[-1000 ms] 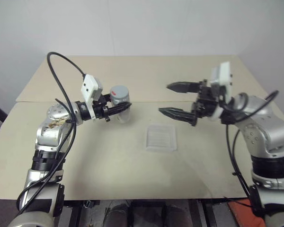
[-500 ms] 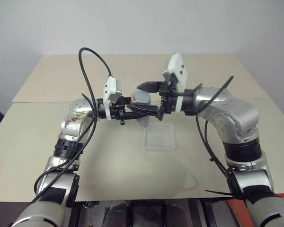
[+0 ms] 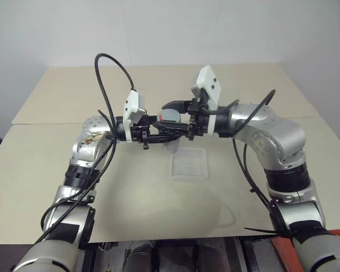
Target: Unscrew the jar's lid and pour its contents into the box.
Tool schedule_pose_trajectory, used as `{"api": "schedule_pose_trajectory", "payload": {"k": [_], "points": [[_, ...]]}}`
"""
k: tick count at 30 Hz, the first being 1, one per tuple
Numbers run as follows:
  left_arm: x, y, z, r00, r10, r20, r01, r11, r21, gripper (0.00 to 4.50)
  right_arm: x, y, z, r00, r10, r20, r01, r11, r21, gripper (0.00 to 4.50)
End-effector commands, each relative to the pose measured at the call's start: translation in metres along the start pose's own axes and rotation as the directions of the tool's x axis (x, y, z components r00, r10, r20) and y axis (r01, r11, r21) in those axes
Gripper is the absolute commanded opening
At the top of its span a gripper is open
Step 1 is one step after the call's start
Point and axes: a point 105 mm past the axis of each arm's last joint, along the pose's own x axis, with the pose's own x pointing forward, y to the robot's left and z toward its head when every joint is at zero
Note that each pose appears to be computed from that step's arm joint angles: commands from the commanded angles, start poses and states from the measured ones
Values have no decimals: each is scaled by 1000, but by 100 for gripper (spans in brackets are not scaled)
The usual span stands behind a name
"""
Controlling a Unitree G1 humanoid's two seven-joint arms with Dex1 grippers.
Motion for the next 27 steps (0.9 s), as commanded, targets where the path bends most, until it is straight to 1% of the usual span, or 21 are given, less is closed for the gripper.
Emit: {"api": "schedule_pose_trajectory", "payload": {"k": [1, 4, 5, 6, 8, 9, 11, 13, 14, 17, 20, 22, 23, 24, 25, 26, 27], "points": [[-1, -8, 6, 997, -76, 3, 76, 997, 22, 206, -9, -3, 15, 998, 3, 66, 2, 997, -77, 275], [-3, -17, 4, 989, -148, -1, 148, 989, 11, 206, -11, 2, 16, 990, 97, 103, -88, 992, -96, 275], [-5, -19, 6, 985, -173, 6, 172, 985, 11, 206, -12, 5, 15, 981, 158, 111, -147, 984, -102, 275], [-7, -21, 9, 979, -203, 16, 203, 979, 10, 206, -17, 12, 13, 958, 265, 112, -249, 959, -139, 275], [-10, -27, 18, 958, -285, 36, 285, 958, 12, 206, -27, 25, 6, 874, 480, 79, -464, 871, -161, 275], [-11, -29, 21, 950, -309, 41, 308, 951, 12, 206, -30, 28, 4, 840, 538, 65, -524, 837, -156, 275], [-9, -32, 27, 937, -346, 55, 345, 938, 31, 206, -30, 30, -2, 765, 644, 1, -634, 754, -173, 275], [-5, -36, 32, 924, -377, 61, 374, 926, 53, 206, -26, 28, -4, 721, 692, -28, -686, 708, -165, 275], [-3, -38, 35, 917, -395, 61, 392, 918, 62, 206, -23, 26, -5, 715, 699, -28, -693, 703, -156, 275], [1, -43, 37, 904, -423, 55, 419, 905, 76, 206, -12, 18, -8, 721, 692, -32, -686, 708, -169, 275], [-1, -42, 33, 910, -413, 38, 409, 909, 77, 206, -9, 14, -6, 732, 681, -11, -671, 718, -188, 275], [-4, -39, 30, 920, -390, 29, 387, 919, 74, 206, -10, 11, -5, 746, 666, 1, -654, 733, -187, 346], [-7, -38, 29, 925, -378, 27, 376, 924, 70, 206, -11, 9, -4, 760, 649, 13, -636, 749, -187, 371], [-9, -36, 27, 934, -356, 22, 354, 933, 66, 206, -12, 6, -3, 784, 620, 30, -604, 773, -195, 390], [-12, -33, 25, 946, -325, 18, 323, 944, 63, 206, -13, 3, -1, 816, 576, 47, -557, 805, -205, 422], [-15, -30, 23, 955, -297, 15, 296, 954, 55, 206, -15, -1, 1, 844, 532, 68, -510, 835, -207, 446], [-18, -27, 22, 963, -270, 14, 269, 962, 52, 206, -17, -4, 3, 868, 488, 92, -463, 862, -206, 446]]}}
